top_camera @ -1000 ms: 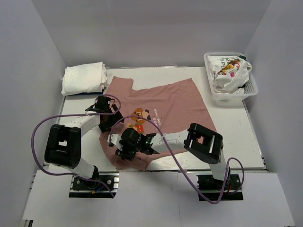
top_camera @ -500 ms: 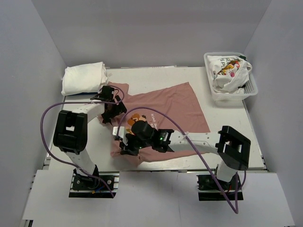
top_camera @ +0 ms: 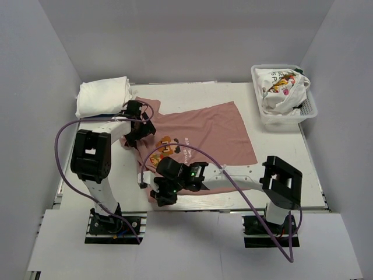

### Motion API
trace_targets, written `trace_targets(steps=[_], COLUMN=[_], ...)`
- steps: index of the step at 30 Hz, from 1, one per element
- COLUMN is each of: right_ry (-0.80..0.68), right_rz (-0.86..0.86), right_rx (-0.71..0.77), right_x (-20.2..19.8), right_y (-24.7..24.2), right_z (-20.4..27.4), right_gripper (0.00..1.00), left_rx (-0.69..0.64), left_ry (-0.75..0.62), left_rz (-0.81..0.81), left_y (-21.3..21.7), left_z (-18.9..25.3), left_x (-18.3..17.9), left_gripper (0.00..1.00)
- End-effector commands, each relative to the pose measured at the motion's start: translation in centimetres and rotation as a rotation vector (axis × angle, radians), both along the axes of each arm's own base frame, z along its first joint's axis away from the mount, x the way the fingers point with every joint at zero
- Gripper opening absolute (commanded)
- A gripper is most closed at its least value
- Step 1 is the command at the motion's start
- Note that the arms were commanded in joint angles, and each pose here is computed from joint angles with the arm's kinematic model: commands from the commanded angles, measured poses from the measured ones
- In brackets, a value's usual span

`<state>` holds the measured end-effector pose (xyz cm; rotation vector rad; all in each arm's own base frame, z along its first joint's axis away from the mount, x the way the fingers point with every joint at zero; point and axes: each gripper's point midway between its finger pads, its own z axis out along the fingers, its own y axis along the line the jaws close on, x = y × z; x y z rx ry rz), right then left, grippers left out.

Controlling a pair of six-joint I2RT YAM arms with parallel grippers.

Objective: Fold and stack the t-shirts

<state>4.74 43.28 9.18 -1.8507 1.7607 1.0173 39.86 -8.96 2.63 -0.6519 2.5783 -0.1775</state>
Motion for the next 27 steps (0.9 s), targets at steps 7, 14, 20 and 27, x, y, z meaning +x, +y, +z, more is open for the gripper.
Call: trace_targets(steps=[7, 14, 20, 27], right_ry=[0.104, 0.007, -0.152, -0.131], right_rz=[0.285, 0.034, -0.541, -1.012], right_rx=[-0.014, 0.126, 0.231, 0.192], right_x=[-5.1, -1.5, 9.8, 20.1], right_y=[0.6, 0.9, -2.2, -10.1], right_z=[1.9, 3.2, 7.1, 5.9], right_gripper=[0.43, 0.9, 0.9, 0.9], left_rx=[0.083, 0.09, 0.076, -0.002], left_ry=[0.051, -0.05, -0.203, -0.327], left_rz=[-0.007, -0.03, -0.064, -0.112], left_y=[1.4, 1.9, 1.2, 0.1], left_z=[-1.1, 3.7, 11.1, 15.6], left_x=[1.0, 0.1, -0.8, -2.1], left_gripper=[1.0, 1.0, 1.0, 1.0])
